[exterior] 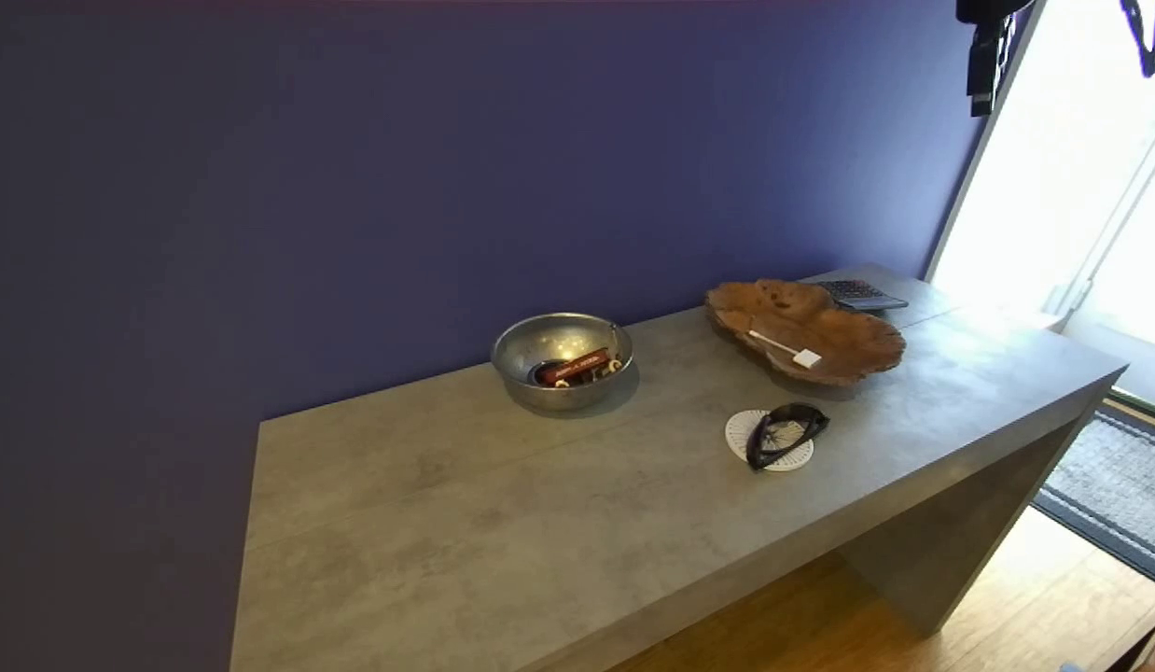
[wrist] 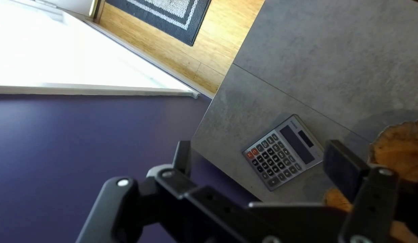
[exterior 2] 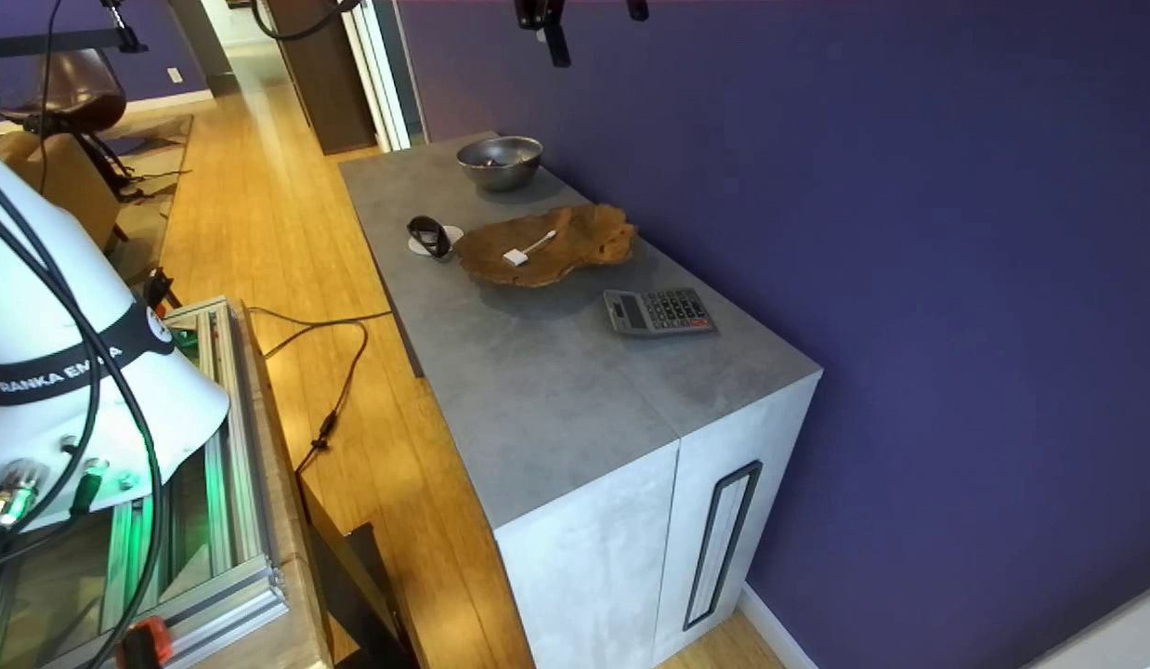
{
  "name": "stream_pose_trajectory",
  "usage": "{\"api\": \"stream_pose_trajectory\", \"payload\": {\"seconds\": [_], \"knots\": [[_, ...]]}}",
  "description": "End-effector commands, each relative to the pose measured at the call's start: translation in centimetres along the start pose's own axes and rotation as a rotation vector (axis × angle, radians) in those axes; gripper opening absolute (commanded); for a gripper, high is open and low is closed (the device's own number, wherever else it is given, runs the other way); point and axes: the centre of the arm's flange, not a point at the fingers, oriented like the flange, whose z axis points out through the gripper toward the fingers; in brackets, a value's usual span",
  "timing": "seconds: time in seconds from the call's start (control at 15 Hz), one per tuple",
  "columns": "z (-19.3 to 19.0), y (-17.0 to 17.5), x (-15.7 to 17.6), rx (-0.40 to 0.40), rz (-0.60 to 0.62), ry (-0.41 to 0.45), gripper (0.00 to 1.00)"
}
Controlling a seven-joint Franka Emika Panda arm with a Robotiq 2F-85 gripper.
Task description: Remove the adaptor cable from the wooden tray
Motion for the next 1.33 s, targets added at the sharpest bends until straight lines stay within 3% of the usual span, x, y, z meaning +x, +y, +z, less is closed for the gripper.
{"api": "stream_pose_trajectory", "payload": {"seconds": [0.0,0.2,0.33,0.6,0.87,1.0,1.13,1.2,1.27], "knots": [[0.0,0.0,0.0,-0.001,-0.002,0.000,1.00],[0.0,0.0,0.0,-0.001,-0.004,0.001,1.00],[0.8,-1.2,-0.3,0.100,0.121,-0.060,1.00],[3.5,-4.9,-3.8,0.274,0.234,-0.147,1.00],[5.7,-12.6,-4.0,0.498,0.278,-0.116,1.00],[5.0,-15.9,-3.2,0.510,0.338,-0.030,1.00],[3.7,-18.5,-2.0,0.426,0.297,0.028,1.00],[4.8,-16.1,-1.6,0.472,0.295,-0.027,1.00],[4.4,-17.2,-1.5,0.465,0.285,-0.020,1.00]]}}
